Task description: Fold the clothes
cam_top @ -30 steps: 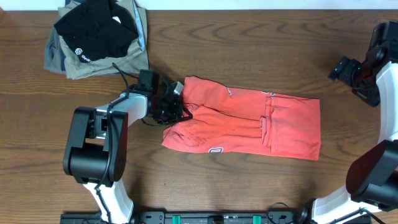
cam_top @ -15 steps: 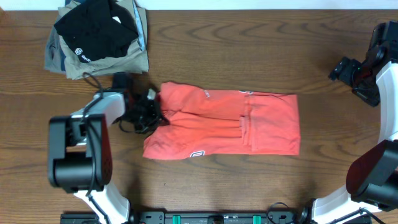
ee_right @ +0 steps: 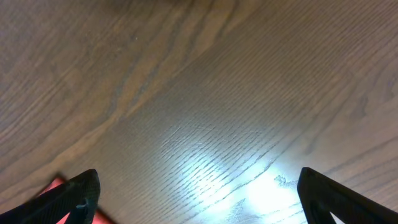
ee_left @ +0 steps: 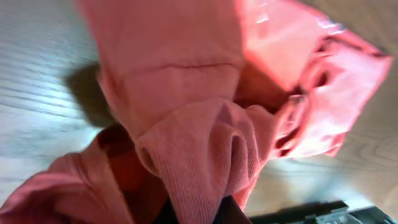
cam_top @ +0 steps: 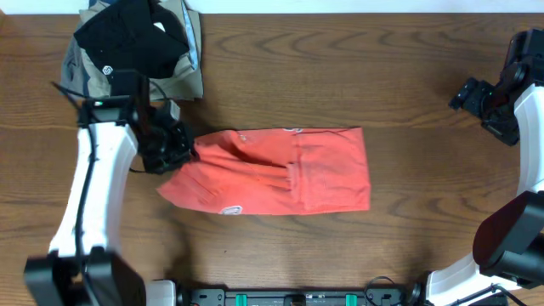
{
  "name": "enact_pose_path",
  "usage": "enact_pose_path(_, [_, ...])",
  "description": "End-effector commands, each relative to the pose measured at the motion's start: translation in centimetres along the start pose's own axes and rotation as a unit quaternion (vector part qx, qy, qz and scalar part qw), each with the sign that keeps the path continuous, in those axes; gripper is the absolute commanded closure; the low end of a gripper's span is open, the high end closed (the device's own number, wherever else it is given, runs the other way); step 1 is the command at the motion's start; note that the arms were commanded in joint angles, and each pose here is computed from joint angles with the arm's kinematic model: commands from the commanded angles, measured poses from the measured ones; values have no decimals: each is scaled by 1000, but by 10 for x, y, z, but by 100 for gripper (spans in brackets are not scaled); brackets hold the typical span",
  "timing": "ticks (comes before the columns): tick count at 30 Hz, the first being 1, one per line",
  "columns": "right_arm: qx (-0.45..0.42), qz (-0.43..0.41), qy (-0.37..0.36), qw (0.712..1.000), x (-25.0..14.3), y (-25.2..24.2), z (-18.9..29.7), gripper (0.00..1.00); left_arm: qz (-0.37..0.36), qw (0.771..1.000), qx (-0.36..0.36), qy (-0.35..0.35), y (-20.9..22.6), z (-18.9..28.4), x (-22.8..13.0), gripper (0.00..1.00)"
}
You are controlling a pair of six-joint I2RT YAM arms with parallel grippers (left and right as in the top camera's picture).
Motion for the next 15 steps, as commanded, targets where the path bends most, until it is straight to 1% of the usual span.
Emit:
enact_pose_path(1, [-4,5,-8,1000,2,-1,3,1,-49,997,9,-52,-19,33,-3,94])
enact_pose_path(5, [-3,5,-8,1000,2,-1,3,1,-71,995,0,-67,-39,41,-12,94])
enact_pose_path(10, [-3,5,-8,1000,2,-1,3,1,-119,992,-11,-44,-70,25,-21,94])
enact_pose_path(15, [-3,5,-8,1000,2,-1,3,1,-155,987,-10,-46,-104,5,-26,94])
Point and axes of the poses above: each gripper's point midway between its finger pads, its own z axis back along the fingers, its own y axis along the line the jaws close on, x = y × z, the point moved 10 cm from there along z, back along the fingers, and after that the axes turned 7 degrees about -z, right-handed, at the moved point
